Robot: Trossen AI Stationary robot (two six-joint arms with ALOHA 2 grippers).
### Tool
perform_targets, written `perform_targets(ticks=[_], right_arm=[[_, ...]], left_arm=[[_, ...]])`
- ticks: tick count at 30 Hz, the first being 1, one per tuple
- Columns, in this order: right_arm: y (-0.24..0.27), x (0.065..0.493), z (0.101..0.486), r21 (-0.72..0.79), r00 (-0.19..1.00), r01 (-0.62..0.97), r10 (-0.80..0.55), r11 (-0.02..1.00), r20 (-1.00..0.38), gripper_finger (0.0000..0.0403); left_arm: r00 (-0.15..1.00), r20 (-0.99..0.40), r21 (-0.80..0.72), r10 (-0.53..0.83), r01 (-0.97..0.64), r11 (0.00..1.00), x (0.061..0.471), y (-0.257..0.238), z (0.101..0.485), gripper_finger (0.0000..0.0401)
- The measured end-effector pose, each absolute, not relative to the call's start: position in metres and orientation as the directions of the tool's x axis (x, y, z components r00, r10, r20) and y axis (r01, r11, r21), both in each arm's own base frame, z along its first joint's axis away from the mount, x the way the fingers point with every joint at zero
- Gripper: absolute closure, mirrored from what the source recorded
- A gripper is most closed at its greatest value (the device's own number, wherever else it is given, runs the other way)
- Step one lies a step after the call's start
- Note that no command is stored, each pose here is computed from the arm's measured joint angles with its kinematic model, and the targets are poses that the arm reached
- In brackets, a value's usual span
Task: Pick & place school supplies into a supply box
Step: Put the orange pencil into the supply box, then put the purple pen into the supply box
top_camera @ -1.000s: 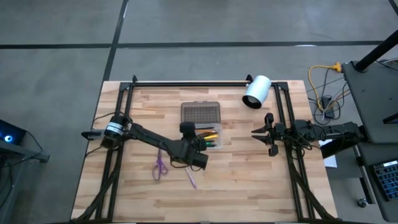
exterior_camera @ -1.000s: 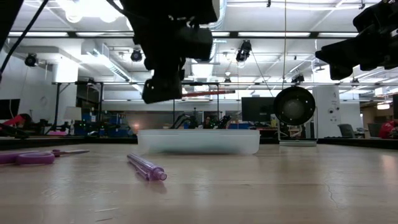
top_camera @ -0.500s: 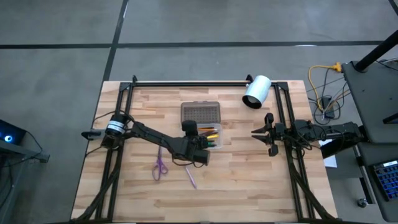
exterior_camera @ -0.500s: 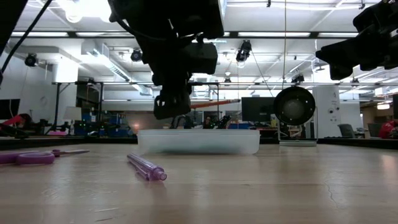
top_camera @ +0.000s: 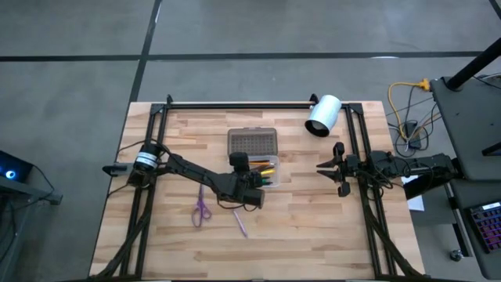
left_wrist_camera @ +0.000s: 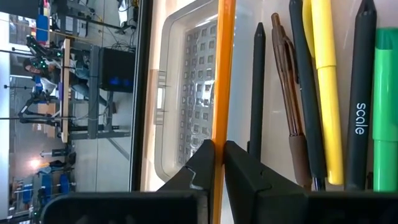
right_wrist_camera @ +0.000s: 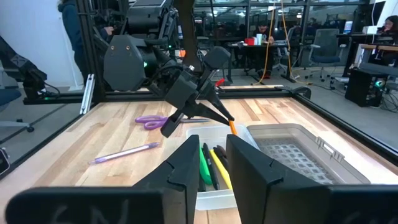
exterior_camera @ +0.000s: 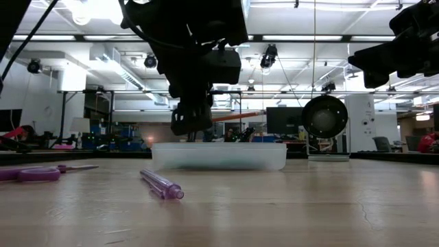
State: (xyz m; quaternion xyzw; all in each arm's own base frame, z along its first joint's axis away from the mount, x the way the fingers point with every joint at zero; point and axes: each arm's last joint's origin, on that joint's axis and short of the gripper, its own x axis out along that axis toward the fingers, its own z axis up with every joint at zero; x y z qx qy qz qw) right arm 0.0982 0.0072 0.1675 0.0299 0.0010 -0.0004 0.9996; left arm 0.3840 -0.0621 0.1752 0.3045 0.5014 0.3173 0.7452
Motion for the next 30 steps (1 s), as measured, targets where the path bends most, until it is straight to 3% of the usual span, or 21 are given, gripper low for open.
perform_targets(ticks=[12, 30], right_arm=[[0.007, 0.098, 0.168, 0.060, 1.000, 0.001, -0.001, 0.998, -0.002, 0.0323], [0.007, 0.098, 0.168, 0.060, 1.000, 0.001, -0.001, 0.998, -0.002, 0.0331]], left_arm=[[0.301, -0.576, 0.753, 0.760, -0.165, 0.636, 0.385, -0.063, 0.175, 0.0361], [0.340, -0.595, 0.727, 0.728, -0.160, 0.668, 0.388, -0.075, 0.181, 0.0358]])
